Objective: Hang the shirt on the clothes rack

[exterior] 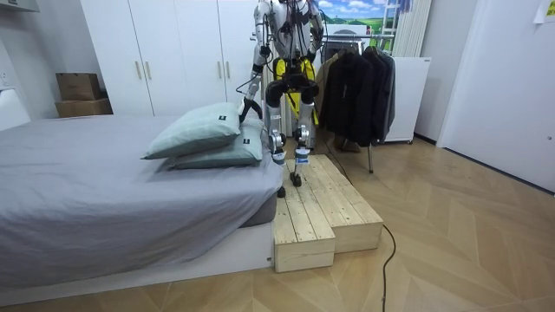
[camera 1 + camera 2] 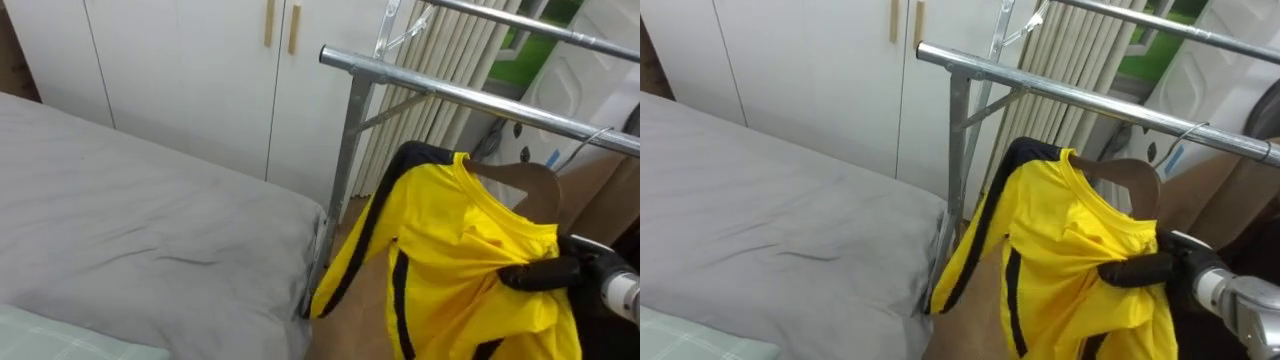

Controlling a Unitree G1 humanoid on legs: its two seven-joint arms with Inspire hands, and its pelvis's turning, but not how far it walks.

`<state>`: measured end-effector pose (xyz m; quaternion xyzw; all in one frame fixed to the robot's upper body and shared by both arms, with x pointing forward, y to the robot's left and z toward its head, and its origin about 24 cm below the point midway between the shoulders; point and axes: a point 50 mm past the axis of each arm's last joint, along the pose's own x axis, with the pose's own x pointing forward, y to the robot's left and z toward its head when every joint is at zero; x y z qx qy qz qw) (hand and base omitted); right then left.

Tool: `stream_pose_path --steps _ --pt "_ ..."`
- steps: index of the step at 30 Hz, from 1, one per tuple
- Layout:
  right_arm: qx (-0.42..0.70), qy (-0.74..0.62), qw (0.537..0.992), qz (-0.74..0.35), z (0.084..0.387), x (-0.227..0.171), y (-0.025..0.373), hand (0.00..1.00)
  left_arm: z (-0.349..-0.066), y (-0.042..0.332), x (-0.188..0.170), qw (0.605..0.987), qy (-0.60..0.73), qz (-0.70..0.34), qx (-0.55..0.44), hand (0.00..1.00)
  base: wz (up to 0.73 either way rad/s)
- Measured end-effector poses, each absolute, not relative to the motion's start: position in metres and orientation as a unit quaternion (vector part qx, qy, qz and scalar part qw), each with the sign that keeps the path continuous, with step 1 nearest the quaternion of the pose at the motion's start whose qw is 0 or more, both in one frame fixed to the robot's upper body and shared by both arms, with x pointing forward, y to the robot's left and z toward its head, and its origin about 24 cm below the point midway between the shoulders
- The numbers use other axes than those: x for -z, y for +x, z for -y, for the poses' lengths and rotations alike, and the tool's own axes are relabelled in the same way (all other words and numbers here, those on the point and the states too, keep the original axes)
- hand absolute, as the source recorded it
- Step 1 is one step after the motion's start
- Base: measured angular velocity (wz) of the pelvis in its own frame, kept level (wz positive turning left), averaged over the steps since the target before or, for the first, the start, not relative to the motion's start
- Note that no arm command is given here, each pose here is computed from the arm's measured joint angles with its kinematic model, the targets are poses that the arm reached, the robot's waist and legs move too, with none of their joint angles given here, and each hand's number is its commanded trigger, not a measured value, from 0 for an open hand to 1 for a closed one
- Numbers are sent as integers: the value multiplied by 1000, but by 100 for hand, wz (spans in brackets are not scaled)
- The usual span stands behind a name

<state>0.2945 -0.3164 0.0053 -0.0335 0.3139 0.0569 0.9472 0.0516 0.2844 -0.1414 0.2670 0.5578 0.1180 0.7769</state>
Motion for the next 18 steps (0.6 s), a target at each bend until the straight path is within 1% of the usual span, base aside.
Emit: stream_pose_path --steps 8,18 --pt "-54 -16 942 -331 318 3 288 100 -287 57 138 780 284 -550 -93 0 2" --pt "-52 -5 937 -345 316 12 283 100 -285 71 133 797 284 -528 -79 0 0"
